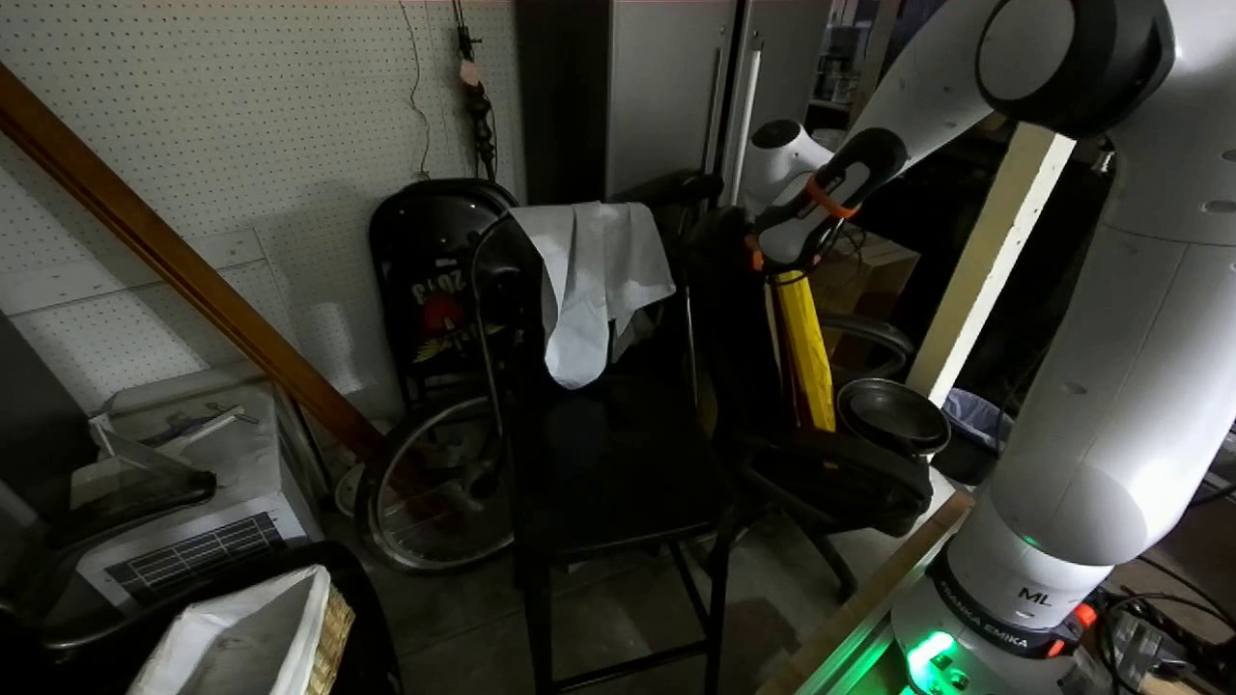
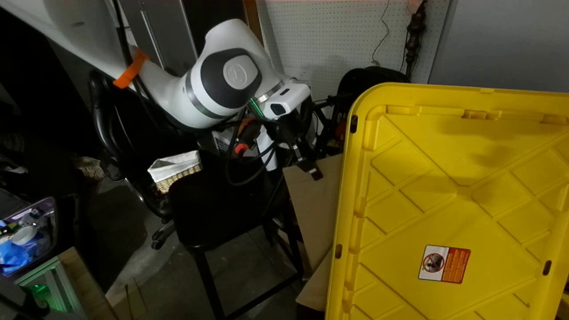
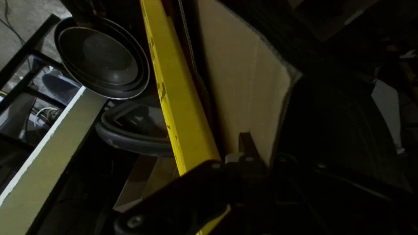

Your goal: Move the cardboard to the left

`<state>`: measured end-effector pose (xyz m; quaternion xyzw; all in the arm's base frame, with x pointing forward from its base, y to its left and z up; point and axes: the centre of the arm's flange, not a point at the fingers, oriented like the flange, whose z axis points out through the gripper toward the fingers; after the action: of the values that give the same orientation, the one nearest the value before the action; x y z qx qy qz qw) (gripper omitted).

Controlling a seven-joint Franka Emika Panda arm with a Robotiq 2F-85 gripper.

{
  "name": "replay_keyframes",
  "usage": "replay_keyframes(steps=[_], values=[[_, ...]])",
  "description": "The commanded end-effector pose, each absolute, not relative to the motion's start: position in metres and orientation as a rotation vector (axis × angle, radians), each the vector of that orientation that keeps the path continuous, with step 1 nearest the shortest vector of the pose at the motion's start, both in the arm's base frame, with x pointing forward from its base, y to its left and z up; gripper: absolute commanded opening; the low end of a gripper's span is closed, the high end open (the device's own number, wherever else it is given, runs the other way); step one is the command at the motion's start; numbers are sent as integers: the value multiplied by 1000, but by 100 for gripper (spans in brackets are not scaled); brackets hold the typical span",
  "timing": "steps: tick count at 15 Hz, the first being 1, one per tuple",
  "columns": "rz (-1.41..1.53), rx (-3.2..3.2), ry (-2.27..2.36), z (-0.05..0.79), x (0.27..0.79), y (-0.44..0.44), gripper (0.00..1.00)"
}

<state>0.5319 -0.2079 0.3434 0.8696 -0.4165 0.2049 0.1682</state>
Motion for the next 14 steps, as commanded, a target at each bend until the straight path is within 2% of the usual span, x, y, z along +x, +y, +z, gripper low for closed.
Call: replay_keyframes(steps=[1, 14], values=[[752, 2437, -1126, 394, 509, -184, 1], [930, 2362, -917, 410, 493, -159, 1]])
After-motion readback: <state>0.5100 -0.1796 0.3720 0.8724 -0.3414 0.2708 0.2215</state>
